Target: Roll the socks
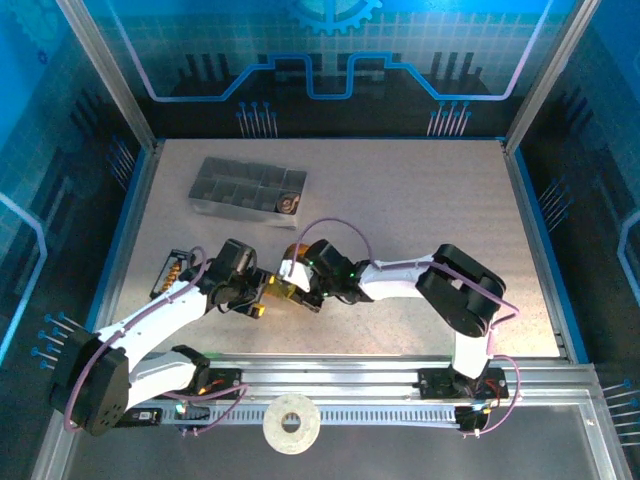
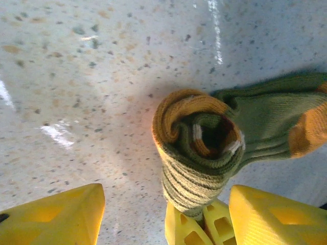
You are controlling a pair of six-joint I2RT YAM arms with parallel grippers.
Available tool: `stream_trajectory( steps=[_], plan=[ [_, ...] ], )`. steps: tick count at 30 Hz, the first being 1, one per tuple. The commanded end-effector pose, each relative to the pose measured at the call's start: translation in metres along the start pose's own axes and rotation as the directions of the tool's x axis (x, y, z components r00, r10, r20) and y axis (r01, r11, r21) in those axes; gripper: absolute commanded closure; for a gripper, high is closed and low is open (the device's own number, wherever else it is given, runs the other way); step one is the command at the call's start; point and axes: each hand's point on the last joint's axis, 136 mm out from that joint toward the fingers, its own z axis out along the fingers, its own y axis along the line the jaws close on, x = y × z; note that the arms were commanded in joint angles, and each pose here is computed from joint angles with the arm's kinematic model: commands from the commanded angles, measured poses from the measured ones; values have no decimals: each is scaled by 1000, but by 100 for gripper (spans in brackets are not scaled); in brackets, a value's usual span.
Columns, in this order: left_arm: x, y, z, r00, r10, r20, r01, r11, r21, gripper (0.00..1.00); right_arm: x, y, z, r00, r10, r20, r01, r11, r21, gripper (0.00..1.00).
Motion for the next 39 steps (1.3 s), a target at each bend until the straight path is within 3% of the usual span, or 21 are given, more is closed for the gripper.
stream_trajectory(
  steps=[1, 7, 17, 20, 23, 28, 32, 35, 39],
  plan=[
    [4, -8, 4, 999, 15, -35, -12, 998, 65, 35, 63, 32, 7, 935, 274, -226, -319, 927, -197, 100],
    [8, -12, 16, 997, 37, -70, -32, 997, 66, 37, 70, 23, 8, 852, 436, -291, -508, 823, -253, 100],
    [3, -6, 41, 995, 87, -54, -86, 996, 21, 42, 73, 11, 8, 730, 592, -341, -682, 667, -301, 100],
    [-2, 3, 51, 994, 103, -41, -104, 994, -18, 51, 70, 9, 8, 701, 623, -347, -713, 622, -324, 100],
    [-4, 22, 56, 995, 95, -39, -99, 990, -99, 67, 66, 9, 6, 723, 604, -334, -691, 641, -335, 100],
    [-11, 53, 37, 996, 82, 37, -70, 966, -250, 95, 48, 3, -7, 877, 425, -224, -474, 843, -255, 84],
    [-12, 64, 19, 994, 63, 88, -33, 952, -306, 100, 9, -8, -34, 988, 153, 8, -153, 987, -45, 65],
    [-10, 67, 16, 994, 37, 102, -2, 943, -333, 100, -4, 11, -51, 982, -163, 99, 145, 976, 165, 49],
    [-5, 66, 16, 995, 31, 97, 9, 923, -384, 100, -12, 33, -49, 920, -391, 6, 369, 873, 319, 46]
  ],
)
